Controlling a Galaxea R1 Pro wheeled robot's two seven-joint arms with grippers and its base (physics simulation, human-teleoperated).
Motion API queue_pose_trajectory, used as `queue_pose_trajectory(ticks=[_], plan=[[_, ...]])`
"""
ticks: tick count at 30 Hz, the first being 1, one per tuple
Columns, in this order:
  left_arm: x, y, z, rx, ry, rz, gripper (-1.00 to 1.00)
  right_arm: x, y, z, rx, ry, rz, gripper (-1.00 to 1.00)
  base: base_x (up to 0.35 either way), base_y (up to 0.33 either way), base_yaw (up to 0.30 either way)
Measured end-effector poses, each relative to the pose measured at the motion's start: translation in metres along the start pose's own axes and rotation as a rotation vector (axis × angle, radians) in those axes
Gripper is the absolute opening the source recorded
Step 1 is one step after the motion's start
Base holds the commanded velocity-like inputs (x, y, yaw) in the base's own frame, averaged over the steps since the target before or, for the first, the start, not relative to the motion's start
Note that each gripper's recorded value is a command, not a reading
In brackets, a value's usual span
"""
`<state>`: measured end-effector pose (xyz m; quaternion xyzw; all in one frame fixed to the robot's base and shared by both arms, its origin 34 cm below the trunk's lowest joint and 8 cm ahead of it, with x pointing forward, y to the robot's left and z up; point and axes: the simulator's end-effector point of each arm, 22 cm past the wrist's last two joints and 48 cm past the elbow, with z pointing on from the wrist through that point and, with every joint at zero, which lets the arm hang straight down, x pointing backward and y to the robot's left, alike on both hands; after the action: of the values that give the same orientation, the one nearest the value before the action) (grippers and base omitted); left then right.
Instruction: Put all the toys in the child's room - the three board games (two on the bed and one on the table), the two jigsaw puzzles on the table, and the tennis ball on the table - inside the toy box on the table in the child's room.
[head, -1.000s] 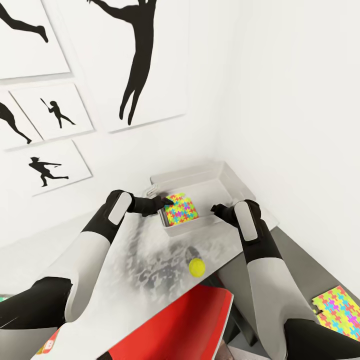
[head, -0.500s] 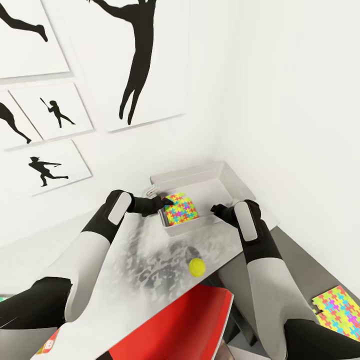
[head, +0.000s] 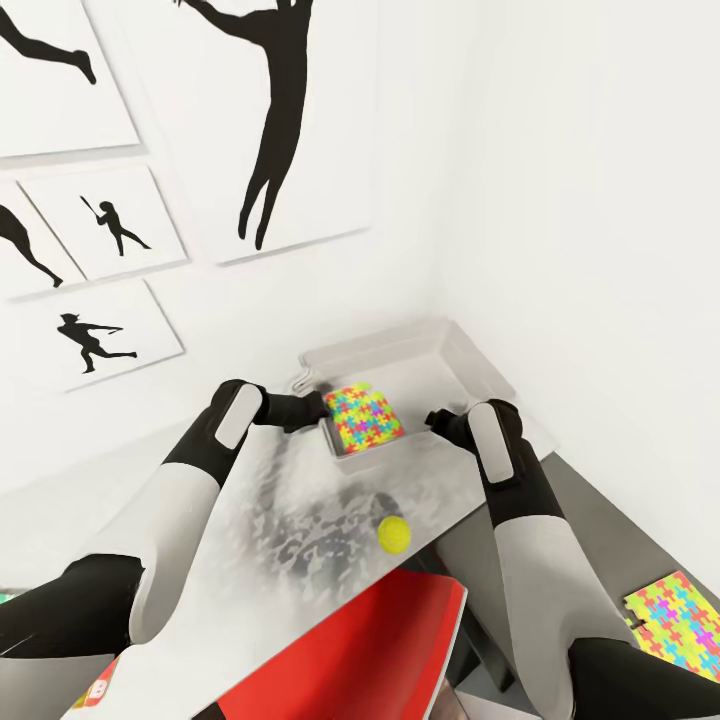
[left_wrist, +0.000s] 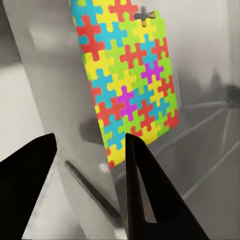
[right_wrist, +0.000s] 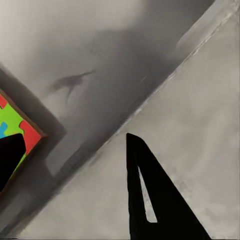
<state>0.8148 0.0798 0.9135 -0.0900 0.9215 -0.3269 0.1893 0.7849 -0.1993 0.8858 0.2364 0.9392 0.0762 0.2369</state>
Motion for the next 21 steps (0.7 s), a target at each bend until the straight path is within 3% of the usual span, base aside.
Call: queue_pose_trajectory(ticks=[21], plan=[[-0.0001,0.0021,0.0004,-0.007,0.000,0.004,-1.00,0.0028,0.0039,0.0007,-0.016,0.010,0.004,-1.00,0.000,0.000,0.000]])
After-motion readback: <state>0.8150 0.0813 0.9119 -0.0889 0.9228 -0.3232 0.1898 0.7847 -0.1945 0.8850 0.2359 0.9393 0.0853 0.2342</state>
